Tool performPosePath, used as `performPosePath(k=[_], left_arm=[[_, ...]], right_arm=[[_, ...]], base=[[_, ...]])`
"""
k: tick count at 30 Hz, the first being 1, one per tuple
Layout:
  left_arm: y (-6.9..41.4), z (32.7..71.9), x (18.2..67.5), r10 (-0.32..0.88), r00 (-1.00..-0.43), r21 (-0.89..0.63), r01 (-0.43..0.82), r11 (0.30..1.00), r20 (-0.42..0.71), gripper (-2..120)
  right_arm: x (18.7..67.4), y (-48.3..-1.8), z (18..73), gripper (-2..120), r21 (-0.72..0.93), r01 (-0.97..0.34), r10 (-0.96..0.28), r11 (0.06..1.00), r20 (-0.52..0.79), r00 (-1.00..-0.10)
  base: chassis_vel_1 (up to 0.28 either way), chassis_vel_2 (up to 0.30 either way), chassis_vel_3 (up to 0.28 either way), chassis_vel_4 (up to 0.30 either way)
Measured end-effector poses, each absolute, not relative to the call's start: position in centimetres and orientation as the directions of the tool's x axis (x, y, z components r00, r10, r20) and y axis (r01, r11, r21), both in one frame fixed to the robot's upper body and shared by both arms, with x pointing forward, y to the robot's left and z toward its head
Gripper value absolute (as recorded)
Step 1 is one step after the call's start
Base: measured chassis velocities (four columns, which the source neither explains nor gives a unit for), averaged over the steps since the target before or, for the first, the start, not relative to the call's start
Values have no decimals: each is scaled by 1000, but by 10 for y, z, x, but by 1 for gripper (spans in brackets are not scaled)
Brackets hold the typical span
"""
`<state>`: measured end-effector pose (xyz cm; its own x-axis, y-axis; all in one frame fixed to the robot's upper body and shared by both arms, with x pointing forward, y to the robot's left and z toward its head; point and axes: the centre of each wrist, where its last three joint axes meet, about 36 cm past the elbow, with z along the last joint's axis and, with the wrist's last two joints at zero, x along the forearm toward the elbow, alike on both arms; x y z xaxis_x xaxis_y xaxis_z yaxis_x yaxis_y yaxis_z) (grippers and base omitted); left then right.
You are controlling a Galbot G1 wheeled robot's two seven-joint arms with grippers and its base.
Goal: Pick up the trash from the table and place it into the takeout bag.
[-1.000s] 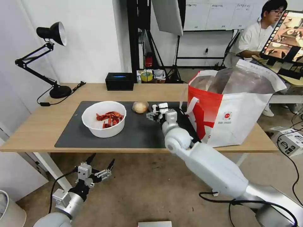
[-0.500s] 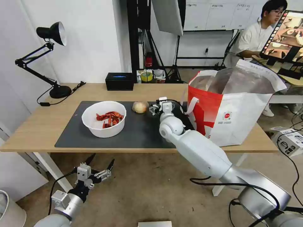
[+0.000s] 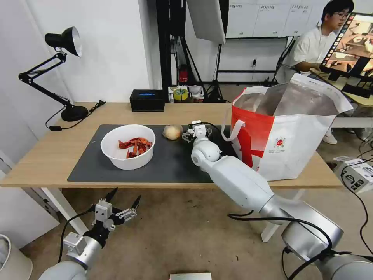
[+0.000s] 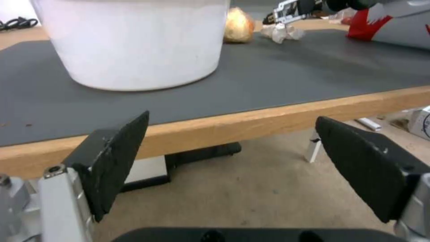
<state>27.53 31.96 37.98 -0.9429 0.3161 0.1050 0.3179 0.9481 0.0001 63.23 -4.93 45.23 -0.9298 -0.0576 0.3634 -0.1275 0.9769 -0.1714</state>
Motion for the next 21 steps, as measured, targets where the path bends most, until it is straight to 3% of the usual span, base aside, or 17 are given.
performPosePath(k=[21], left_arm=[[317, 381, 268, 310, -945, -10, 311, 950, 107, 100]], right_arm=[[634, -42, 445, 100, -176, -126, -42, 976, 417, -908]], base=[[0, 0, 0, 0]])
